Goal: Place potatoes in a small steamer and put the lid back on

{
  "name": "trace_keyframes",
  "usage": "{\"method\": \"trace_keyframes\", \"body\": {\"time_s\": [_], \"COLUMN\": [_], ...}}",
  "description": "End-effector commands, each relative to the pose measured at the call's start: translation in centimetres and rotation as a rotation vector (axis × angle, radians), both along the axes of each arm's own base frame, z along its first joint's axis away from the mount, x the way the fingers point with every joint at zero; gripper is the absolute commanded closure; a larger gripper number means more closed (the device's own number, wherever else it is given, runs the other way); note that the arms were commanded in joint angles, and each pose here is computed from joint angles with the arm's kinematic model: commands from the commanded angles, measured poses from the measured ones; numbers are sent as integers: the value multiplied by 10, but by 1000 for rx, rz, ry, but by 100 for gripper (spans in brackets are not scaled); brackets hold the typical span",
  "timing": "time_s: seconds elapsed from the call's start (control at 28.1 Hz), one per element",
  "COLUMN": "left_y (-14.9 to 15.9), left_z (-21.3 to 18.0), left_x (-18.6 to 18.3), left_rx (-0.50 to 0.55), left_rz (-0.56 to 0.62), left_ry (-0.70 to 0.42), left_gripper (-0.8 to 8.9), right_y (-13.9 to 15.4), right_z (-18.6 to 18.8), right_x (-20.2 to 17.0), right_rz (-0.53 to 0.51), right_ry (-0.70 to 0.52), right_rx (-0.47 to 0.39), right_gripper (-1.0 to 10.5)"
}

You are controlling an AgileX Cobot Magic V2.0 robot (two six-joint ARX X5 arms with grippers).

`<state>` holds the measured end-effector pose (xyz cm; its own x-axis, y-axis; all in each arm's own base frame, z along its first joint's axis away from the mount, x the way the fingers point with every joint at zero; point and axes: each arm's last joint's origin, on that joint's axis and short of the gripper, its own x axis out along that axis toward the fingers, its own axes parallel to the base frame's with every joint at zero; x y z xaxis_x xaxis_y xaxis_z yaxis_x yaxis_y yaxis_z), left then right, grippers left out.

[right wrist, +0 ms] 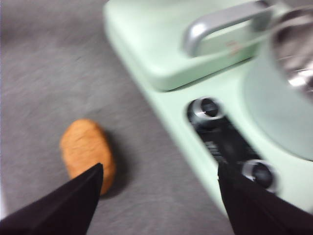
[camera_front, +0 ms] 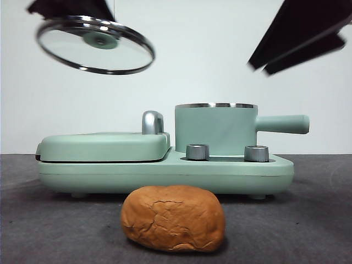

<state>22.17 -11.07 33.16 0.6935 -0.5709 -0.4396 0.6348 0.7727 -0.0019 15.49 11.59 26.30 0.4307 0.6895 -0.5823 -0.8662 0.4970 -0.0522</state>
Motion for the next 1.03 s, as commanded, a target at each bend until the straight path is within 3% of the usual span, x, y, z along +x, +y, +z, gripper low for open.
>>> {"method": "trace_keyframes", "body": {"time_s": [0.04, 0.32, 0.68, 0.86, 1.03], "left_y": [9, 34, 46, 46, 46], "left_z": [6, 15, 18, 18, 18], "left_x": [-12, -37, -41, -41, -41], "left_rx": [-47, -39, -45, -43, -38], "left_rz": [32, 130, 178, 177, 177], "left_ry": [-33, -43, -59, -60, -52], "left_gripper": [798, 799, 799, 799, 799], "right_y": [18, 56, 90, 100, 104], "right_z": [-5, -38, -73, -89, -99], "right_x": [4, 11, 7, 6, 5], "right_rz": [67, 181, 284, 261, 255], "right_ry": [15, 95, 166, 156, 170], "right_rx": [-20, -85, -158, -234, -283], "right_gripper": [566, 566, 550, 557, 702]}}
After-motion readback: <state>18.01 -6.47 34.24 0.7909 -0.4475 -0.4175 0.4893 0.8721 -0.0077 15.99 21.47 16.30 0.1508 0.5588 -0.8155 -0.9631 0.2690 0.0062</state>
